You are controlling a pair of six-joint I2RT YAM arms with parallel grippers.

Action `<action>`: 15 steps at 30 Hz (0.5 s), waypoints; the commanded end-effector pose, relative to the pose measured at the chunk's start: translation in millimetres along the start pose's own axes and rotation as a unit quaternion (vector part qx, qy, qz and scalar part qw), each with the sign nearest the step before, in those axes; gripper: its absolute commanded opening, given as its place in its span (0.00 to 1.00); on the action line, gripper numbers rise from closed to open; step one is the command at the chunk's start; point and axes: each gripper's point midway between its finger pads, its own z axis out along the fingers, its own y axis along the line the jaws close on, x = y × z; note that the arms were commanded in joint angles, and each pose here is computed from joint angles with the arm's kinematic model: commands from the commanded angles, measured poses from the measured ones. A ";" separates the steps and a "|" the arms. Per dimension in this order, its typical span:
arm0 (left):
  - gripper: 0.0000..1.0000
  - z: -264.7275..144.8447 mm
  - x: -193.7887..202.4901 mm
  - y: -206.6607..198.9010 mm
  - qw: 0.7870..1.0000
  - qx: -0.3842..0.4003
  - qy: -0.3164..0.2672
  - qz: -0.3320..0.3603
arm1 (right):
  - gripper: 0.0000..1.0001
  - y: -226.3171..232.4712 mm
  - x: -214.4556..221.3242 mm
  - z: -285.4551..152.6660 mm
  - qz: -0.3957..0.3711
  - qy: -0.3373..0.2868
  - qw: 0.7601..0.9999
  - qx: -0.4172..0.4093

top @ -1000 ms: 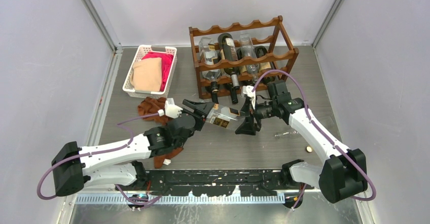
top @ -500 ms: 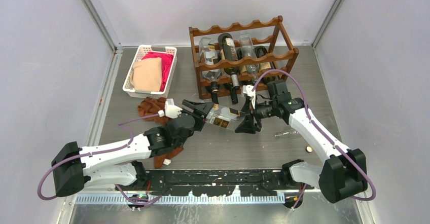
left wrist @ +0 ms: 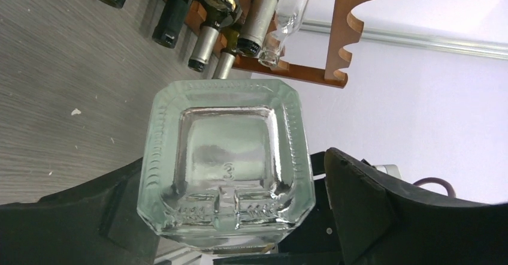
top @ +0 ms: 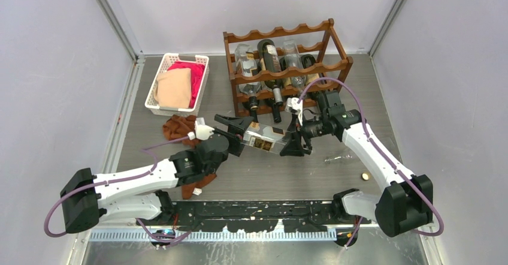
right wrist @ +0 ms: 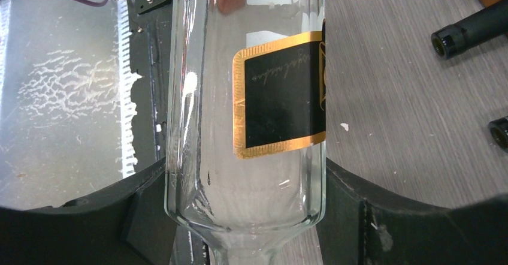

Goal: Put the wine bottle on the wine rack
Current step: Pick up the wine bottle from the corner of the board.

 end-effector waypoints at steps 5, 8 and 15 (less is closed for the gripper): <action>1.00 -10.2 -12.0 -21.2 0.998 0.037 -0.006 -0.050 | 0.01 8.7 -39.5 -17.9 -0.002 -0.062 0.998 -0.014; 1.00 -12.7 -13.5 -8.8 0.999 0.023 -0.002 -0.044 | 0.01 8.1 -42.2 -23.5 -0.001 -0.068 0.998 -0.008; 1.00 -22.6 -17.7 25.4 1.000 -0.026 0.010 -0.003 | 0.01 7.5 -45.2 -33.6 0.003 -0.080 0.997 0.000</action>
